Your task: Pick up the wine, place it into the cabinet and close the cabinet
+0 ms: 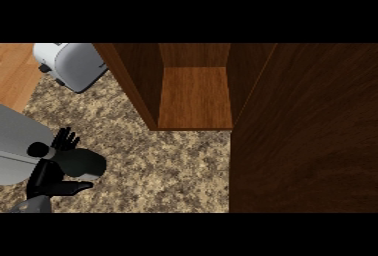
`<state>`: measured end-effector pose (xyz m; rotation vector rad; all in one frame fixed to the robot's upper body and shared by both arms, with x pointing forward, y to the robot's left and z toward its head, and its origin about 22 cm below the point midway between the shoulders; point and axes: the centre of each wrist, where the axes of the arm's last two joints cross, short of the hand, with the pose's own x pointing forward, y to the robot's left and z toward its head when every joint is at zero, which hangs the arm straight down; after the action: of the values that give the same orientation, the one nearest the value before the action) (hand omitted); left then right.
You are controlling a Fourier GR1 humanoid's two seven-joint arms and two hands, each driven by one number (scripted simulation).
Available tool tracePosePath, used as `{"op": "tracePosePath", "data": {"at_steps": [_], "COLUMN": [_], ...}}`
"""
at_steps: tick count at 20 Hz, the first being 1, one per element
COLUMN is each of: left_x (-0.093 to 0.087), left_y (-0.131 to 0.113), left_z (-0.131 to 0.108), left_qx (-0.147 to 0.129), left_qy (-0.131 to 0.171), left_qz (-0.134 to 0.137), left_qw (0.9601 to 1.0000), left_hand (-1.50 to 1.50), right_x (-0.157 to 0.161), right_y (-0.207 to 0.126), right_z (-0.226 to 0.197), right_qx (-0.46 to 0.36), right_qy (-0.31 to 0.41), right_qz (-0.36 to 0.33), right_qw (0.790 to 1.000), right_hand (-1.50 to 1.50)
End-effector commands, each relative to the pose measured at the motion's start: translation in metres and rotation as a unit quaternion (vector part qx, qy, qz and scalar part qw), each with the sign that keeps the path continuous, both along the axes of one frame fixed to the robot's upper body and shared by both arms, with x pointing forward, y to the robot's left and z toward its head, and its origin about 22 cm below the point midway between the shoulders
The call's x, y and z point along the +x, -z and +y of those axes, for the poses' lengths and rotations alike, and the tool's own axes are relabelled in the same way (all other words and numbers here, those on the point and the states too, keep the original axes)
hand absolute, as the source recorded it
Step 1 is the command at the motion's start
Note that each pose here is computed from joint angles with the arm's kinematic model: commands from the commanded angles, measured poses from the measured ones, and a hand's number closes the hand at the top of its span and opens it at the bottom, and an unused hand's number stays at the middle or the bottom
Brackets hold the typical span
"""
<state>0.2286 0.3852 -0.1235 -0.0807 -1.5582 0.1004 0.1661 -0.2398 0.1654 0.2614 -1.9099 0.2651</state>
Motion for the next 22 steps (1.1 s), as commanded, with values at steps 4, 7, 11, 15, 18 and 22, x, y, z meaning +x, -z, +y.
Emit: {"op": "tracePosePath", "data": {"at_steps": [4,7,11,15,18,22], "left_x": [-0.009,-0.009,-0.001,-0.012,-0.018,-0.005], "left_y": [0.013,0.017,0.019,0.019,0.022,0.021], "left_z": [0.007,0.0,-0.015,0.004,0.002,-0.01], "left_qx": [-0.047,-0.087,-0.088,-0.089,-0.109,-0.11], "left_qy": [-0.001,0.011,0.023,0.004,0.03,0.04], "left_qz": [-0.017,-0.009,-0.028,-0.017,-0.011,-0.013], "left_qw": [0.9987,0.9961,0.9954,0.9959,0.9936,0.993], "left_hand": [-1.5,-1.5,-1.5,-1.5,1.5,1.5], "right_x": [-0.019,-0.02,0.007,-0.009,-0.001,-0.009], "right_y": [0.0,-0.011,-0.003,-0.003,0.007,0.003], "right_z": [-0.004,0.0,-0.006,0.0,-0.006,0.001], "right_qx": [-0.006,-0.003,0.005,0.006,-0.007,-0.006], "right_qy": [-0.004,-0.002,0.005,-0.001,0.004,0.002], "right_qz": [-0.002,-0.003,-0.008,0.001,0.002,0.004], "right_qw": [1.0,1.0,1.0,1.0,1.0,1.0], "right_hand": [-1.5,-1.5,-1.5,-1.5,-1.5,-1.5]}}
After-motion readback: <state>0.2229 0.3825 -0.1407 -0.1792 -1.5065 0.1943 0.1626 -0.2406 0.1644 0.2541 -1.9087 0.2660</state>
